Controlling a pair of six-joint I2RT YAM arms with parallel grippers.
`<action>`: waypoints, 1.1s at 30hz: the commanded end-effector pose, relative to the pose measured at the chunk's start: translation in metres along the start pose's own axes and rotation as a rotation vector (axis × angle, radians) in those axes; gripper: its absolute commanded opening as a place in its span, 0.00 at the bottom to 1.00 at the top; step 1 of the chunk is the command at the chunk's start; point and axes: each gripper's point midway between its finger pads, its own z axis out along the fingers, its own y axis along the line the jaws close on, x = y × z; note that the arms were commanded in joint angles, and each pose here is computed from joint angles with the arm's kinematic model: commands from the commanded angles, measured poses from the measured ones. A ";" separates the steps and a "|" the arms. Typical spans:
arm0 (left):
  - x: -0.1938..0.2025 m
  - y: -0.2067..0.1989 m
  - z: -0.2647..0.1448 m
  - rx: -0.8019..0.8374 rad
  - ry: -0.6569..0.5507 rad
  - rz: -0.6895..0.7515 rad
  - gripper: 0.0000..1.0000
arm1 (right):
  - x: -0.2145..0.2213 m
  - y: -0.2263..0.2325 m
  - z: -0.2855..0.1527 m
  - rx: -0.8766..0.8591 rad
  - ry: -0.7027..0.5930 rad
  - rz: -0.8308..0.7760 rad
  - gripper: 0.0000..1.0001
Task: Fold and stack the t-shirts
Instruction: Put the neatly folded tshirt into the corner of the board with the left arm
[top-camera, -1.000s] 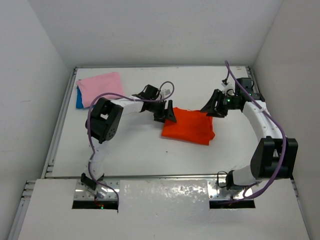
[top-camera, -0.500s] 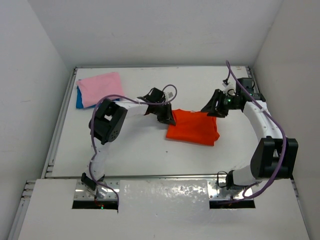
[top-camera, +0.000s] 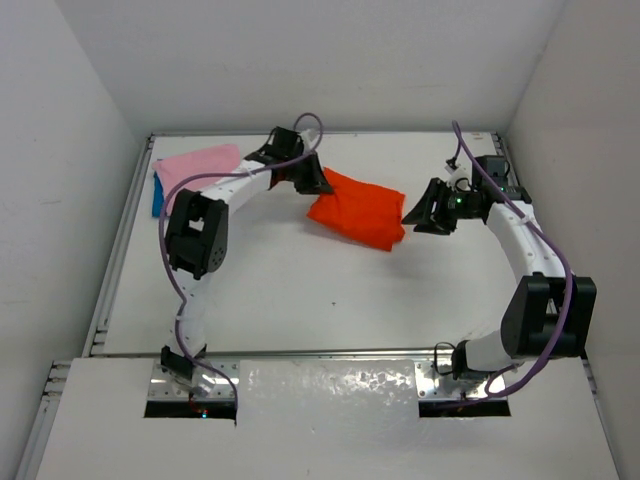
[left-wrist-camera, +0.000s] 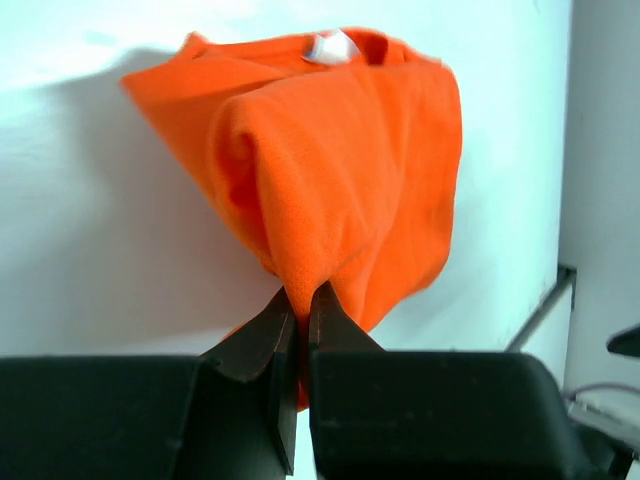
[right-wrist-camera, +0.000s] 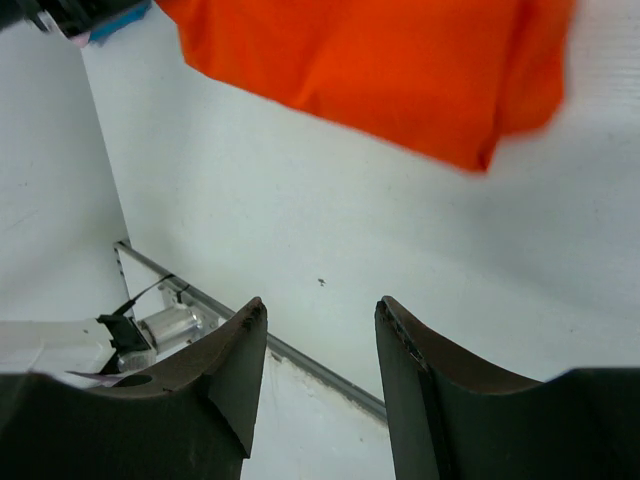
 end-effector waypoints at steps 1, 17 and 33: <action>-0.025 0.016 -0.023 -0.042 -0.033 -0.001 0.00 | -0.010 0.011 -0.008 -0.030 -0.049 -0.034 0.47; -0.105 0.081 -0.084 -0.154 -0.162 -0.006 0.00 | 0.000 0.000 -0.001 -0.013 -0.016 -0.016 0.46; -0.189 0.117 -0.214 -0.137 -0.443 0.047 0.00 | 0.010 -0.005 0.002 -0.010 0.007 0.001 0.45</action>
